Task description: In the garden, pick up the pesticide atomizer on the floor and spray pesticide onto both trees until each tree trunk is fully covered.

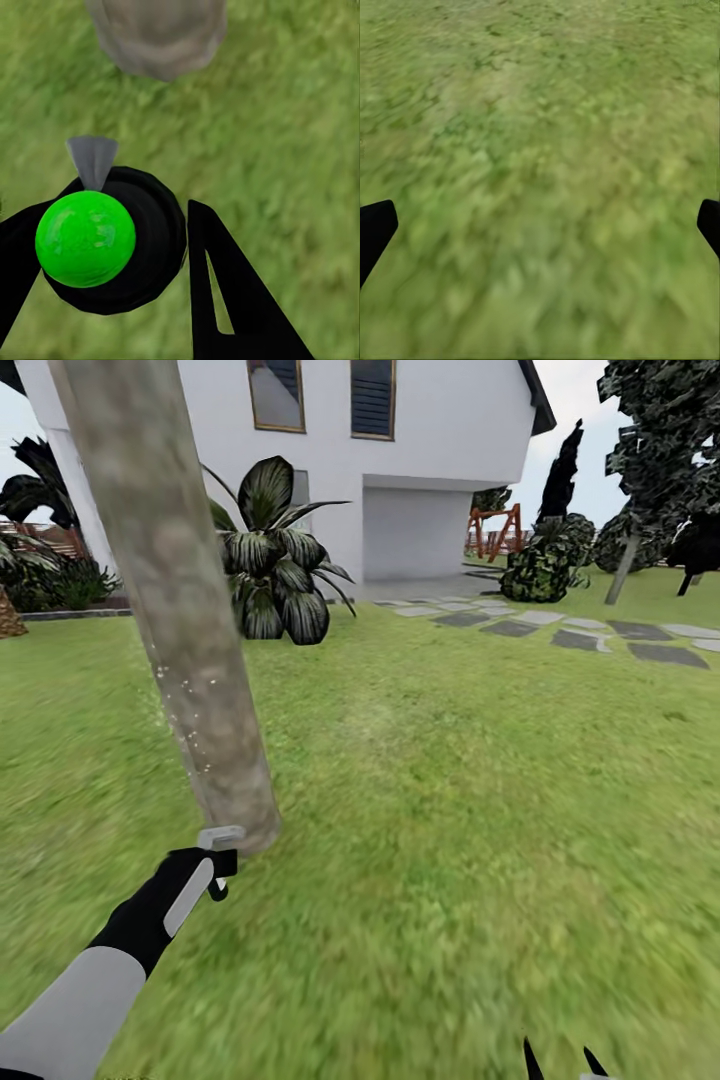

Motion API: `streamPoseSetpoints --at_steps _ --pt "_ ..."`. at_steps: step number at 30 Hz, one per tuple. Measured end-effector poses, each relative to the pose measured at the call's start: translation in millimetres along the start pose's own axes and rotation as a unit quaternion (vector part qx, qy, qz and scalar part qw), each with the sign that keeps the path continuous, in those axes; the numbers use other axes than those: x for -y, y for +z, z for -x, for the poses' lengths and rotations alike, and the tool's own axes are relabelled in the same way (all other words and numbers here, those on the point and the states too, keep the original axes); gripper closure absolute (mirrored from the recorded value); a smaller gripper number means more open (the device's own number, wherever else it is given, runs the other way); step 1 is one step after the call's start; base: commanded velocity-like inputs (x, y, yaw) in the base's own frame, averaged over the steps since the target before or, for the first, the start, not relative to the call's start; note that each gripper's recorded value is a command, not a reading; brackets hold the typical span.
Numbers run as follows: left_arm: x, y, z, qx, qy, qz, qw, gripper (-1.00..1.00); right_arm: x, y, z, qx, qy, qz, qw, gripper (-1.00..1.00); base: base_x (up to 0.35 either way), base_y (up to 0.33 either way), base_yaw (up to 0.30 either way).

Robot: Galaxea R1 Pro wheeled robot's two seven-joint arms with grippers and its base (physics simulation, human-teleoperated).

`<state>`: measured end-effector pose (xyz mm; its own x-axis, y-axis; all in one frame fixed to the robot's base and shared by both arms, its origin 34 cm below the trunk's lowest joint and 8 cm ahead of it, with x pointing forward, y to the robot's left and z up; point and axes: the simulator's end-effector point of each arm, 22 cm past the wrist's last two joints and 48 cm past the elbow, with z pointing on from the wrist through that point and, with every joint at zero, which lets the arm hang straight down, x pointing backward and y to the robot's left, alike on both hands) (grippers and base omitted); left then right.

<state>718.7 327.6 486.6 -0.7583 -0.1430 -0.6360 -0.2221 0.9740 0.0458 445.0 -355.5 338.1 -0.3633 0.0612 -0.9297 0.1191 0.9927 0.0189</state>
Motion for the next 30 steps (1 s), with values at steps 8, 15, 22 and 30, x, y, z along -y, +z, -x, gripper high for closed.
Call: streamPoseSetpoints --at_steps 8,15,22,30 --pt "0.6 0.0 -0.1 0.000 0.000 0.000 1.0000 1.00 -1.1 -0.2 -0.5 -0.001 0.000 0.001 1.0000 -1.00 0.152 -0.260 0.278" --pt "1.3 -0.2 0.2 0.000 0.000 -0.001 1.0000 1.00 -1.5 -0.2 -0.6 -0.001 0.001 0.001 1.0000 -1.00 0.145 -0.260 0.278" --pt "2.1 -0.4 0.2 0.000 0.000 -0.002 1.0000 1.00 -1.3 -0.3 -0.7 -0.001 0.001 0.001 1.0000 -1.00 0.142 -0.260 0.278" --pt "1.8 -0.1 -0.6 -0.001 0.000 -0.001 1.0000 1.00 -0.2 -0.1 -0.3 0.000 0.000 0.000 1.0000 -1.00 0.139 -0.260 0.062"
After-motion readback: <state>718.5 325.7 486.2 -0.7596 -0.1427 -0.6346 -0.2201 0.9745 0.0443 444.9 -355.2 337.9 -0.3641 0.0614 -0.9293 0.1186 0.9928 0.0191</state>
